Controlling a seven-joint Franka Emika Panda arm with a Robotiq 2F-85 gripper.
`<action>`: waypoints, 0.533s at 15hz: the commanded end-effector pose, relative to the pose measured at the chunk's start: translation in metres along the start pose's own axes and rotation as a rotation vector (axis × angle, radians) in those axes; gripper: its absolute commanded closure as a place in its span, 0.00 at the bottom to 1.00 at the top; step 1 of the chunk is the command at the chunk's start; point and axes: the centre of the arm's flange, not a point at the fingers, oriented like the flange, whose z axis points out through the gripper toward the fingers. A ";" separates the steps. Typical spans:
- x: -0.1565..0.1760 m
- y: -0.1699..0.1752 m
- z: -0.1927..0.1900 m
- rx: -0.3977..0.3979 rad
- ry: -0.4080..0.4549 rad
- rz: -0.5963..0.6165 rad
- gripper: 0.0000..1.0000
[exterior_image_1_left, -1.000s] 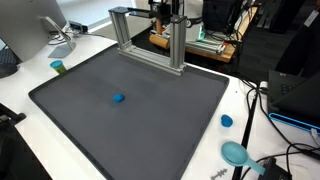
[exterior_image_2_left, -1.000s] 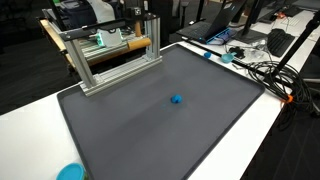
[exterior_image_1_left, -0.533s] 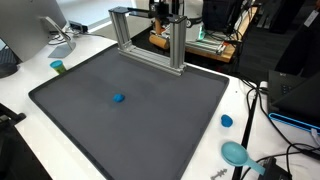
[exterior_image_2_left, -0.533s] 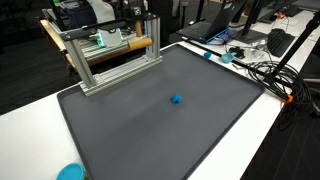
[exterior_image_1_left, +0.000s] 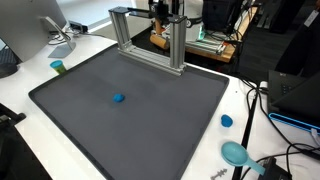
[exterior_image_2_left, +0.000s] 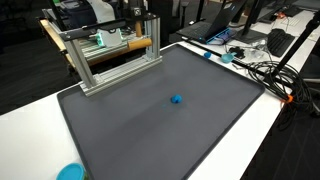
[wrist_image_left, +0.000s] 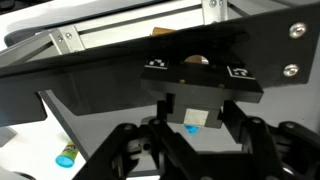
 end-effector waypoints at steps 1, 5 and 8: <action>-0.016 0.016 0.003 0.010 -0.017 -0.032 0.67; -0.017 0.016 0.004 -0.001 0.005 -0.040 0.67; -0.016 0.018 0.002 0.015 0.008 -0.129 0.67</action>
